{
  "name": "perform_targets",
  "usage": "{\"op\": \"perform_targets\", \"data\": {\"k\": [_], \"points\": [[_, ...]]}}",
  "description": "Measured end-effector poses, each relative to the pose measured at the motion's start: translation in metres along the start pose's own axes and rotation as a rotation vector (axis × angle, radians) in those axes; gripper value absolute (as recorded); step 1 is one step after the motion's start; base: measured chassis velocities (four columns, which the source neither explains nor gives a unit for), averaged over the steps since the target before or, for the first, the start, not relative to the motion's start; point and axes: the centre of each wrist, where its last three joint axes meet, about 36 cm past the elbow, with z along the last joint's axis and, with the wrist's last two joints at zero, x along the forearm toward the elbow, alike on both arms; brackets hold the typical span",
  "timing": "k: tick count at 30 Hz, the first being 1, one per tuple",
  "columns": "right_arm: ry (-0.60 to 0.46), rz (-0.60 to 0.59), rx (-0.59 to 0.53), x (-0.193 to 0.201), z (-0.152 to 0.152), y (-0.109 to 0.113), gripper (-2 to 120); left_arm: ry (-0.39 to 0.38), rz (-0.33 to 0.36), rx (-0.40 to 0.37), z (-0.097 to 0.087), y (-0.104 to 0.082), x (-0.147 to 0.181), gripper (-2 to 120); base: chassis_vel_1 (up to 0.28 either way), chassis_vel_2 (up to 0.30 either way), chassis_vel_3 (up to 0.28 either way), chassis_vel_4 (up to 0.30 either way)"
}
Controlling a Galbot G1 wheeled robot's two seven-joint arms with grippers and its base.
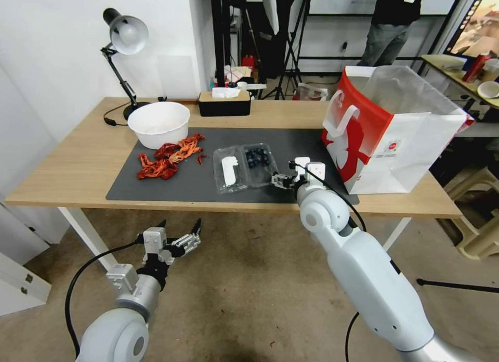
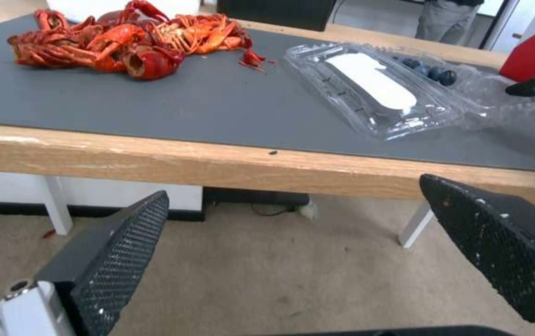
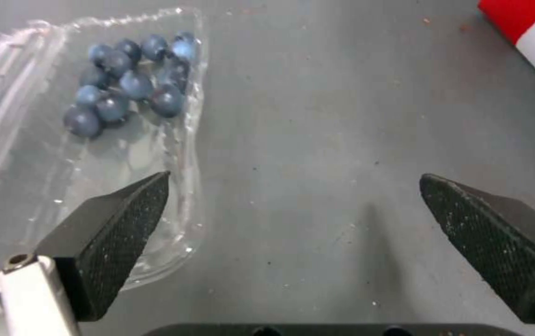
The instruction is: Close the takeout container lid, then place the container into the takeout bag.
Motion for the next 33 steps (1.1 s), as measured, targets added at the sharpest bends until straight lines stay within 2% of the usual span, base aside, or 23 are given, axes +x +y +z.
{"op": "perform_targets", "data": {"k": [5, 7, 8, 9, 11, 12, 15, 16, 18, 19, 22, 23, 26, 27, 30, 31, 33], "points": [[-0.039, -0.046, 0.002, 0.010, 0.001, -0.007, 100, -0.003, 0.002, 0.004, 0.000, -0.001, 0.001, 100, 0.000, 0.000, 0.000, 0.000], [-0.128, -0.103, -0.016, 0.021, 0.006, -0.012, 100, -0.009, 0.014, 0.021, -0.001, -0.005, 0.002, 100, 0.000, 0.000, 0.000, 0.000], [-0.222, -0.146, -0.019, 0.028, 0.014, -0.018, 100, -0.012, 0.026, 0.041, -0.001, -0.008, 0.002, 100, 0.000, 0.000, 0.000, 0.000], [-0.222, -0.146, -0.019, 0.028, 0.014, -0.018, 100, -0.012, 0.026, 0.041, -0.001, -0.008, 0.002, 100, 0.000, 0.000, 0.000, 0.000], [-0.413, -0.240, -0.021, 0.044, 0.036, -0.034, 100, -0.016, 0.050, 0.088, -0.004, -0.017, 0.003, 100, 0.000, 0.000, 0.000, 0.000], [-0.413, -0.240, -0.021, 0.044, 0.036, -0.034, 100, -0.016, 0.050, 0.088, -0.004, -0.017, 0.003, 100, 0.000, 0.000, 0.000, 0.000], [-0.602, -0.276, 0.022, 0.066, 0.068, -0.056, 100, -0.016, 0.085, 0.163, -0.012, -0.031, 0.003, 100, 0.000, 0.000, 0.000, 0.000], [-0.602, -0.276, 0.022, 0.066, 0.068, -0.056, 100, -0.016, 0.085, 0.163, -0.012, -0.031, 0.003, 100, 0.000, 0.000, 0.000, 0.000], [-0.667, -0.257, 0.041, 0.088, 0.095, -0.069, 100, -0.009, 0.104, 0.215, -0.017, -0.039, 0.001, 100, 0.000, 0.000, 0.000, 0.000], [-0.667, -0.257, 0.041, 0.088, 0.095, -0.069, 100, -0.009, 0.104, 0.215, -0.017, -0.039, 0.001, 100, 0.000, 0.000, 0.000, 0.000], [-0.695, -0.198, 0.059, 0.125, 0.130, -0.085, 100, -0.003, 0.124, 0.297, -0.021, -0.050, -0.005, 100, 0.000, 0.000, 0.000, 0.000], [-0.695, -0.198, 0.059, 0.125, 0.130, -0.085, 100, -0.003, 0.124, 0.297, -0.021, -0.050, -0.005, 100, 0.000, 0.000, 0.000, 0.000], [-0.660, -0.165, 0.047, 0.163, 0.168, -0.088, 100, 0.010, 0.153, 0.419, -0.029, -0.064, -0.011, 100, 0.000, 0.000, 0.000, 0.000], [-0.660, -0.165, 0.047, 0.163, 0.168, -0.088, 100, 0.010, 0.153, 0.419, -0.029, -0.064, -0.011, 100, 0.000, 0.000, 0.000, 0.000], [-0.629, -0.169, 0.040, 0.178, 0.189, -0.083, 100, 0.015, 0.157, 0.531, -0.038, -0.076, -0.007, 100, 0.000, 0.000, 0.000, 0.000], [-0.629, -0.169, 0.040, 0.178, 0.189, -0.083, 100, 0.015, 0.157, 0.531, -0.038, -0.076, -0.007, 100, 0.000, 0.000, 0.000, 0.000], [-0.619, -0.187, 0.042, 0.180, 0.197, -0.077, 100, 0.013, 0.147, 0.637, -0.045, -0.085, -0.004, 100, 0.000, 0.000, 0.000, 0.000]]}}
